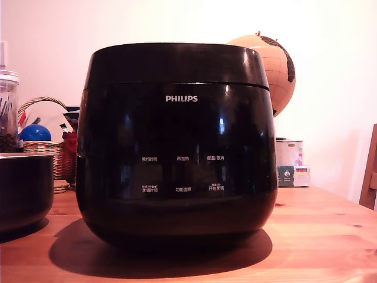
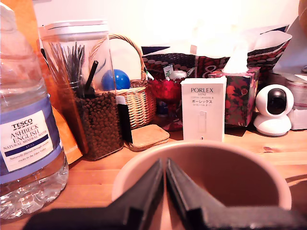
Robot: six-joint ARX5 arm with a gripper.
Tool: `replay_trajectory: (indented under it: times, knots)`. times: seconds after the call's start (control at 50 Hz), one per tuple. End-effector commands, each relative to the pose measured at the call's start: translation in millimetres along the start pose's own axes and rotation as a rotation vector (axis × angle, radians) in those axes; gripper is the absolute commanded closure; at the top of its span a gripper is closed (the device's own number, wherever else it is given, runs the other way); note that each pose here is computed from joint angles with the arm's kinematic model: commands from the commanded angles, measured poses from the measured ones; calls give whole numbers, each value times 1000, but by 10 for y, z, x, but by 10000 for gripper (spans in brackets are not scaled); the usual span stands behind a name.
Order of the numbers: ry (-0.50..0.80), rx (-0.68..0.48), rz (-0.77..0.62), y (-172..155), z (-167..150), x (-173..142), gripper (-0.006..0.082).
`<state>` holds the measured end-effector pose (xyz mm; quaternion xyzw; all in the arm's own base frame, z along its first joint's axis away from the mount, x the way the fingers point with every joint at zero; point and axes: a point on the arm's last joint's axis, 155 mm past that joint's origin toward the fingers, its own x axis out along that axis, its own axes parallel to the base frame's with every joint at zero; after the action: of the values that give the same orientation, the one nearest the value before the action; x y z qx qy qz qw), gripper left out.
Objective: Open the rice cooker by pressing the large metal button on the top of its lid with medium force
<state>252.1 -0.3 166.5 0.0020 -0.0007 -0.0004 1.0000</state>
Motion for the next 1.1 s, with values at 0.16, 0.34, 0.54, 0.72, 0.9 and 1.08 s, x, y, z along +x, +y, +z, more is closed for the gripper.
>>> replay_trajectory:
  times: [0.16, 0.34, 0.54, 0.72, 0.9, 1.08]
  knots:
    - [-166, 11, -72, -98, 437, -56, 788]
    - [-173, -16, -104, -153, 456, -64, 788]
    - [-260, -69, -237, -377, 692, -156, 788]
    - [-245, -146, -480, -772, 774, -325, 788]
    - [-60, -425, -746, -1157, 693, -561, 788]
    - [4, -426, -915, -1431, 730, -799, 788]
